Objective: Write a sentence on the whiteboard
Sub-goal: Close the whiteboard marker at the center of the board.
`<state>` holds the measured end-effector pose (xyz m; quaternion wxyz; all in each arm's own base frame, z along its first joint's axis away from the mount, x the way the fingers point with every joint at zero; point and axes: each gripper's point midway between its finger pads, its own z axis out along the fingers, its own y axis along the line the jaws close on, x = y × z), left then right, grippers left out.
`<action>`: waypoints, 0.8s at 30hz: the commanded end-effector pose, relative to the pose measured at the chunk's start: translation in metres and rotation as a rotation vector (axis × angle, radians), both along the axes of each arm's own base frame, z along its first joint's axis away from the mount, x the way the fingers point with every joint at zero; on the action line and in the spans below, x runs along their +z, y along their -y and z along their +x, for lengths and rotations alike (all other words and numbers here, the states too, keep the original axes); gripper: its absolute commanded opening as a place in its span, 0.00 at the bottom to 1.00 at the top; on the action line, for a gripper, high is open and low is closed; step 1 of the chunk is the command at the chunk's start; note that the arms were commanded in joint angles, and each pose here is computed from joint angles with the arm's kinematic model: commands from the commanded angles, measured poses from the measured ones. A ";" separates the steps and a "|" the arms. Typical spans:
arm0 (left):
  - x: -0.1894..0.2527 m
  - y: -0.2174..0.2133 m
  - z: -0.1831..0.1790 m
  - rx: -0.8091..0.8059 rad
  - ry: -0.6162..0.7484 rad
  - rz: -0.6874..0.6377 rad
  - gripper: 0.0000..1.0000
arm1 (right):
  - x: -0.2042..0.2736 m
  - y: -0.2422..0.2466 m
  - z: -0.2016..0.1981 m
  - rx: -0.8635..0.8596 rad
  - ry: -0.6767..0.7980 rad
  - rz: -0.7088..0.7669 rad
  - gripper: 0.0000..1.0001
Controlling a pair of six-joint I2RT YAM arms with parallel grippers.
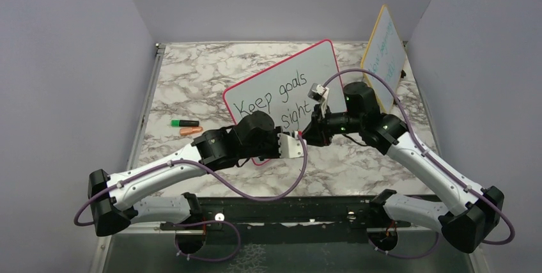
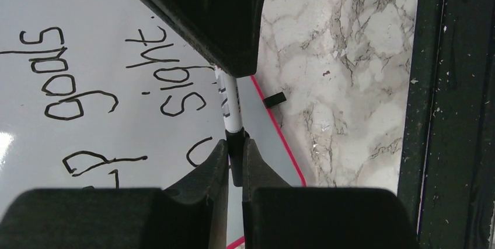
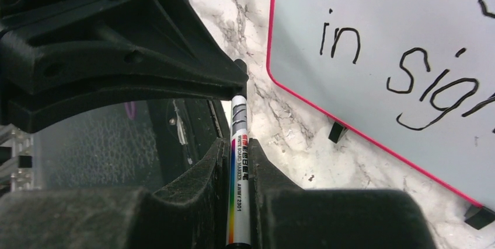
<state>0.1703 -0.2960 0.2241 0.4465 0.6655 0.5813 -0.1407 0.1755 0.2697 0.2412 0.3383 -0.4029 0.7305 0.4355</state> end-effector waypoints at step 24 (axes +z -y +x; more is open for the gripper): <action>0.034 -0.009 -0.008 -0.115 -0.068 -0.130 0.55 | -0.006 0.009 0.003 -0.006 0.156 -0.033 0.00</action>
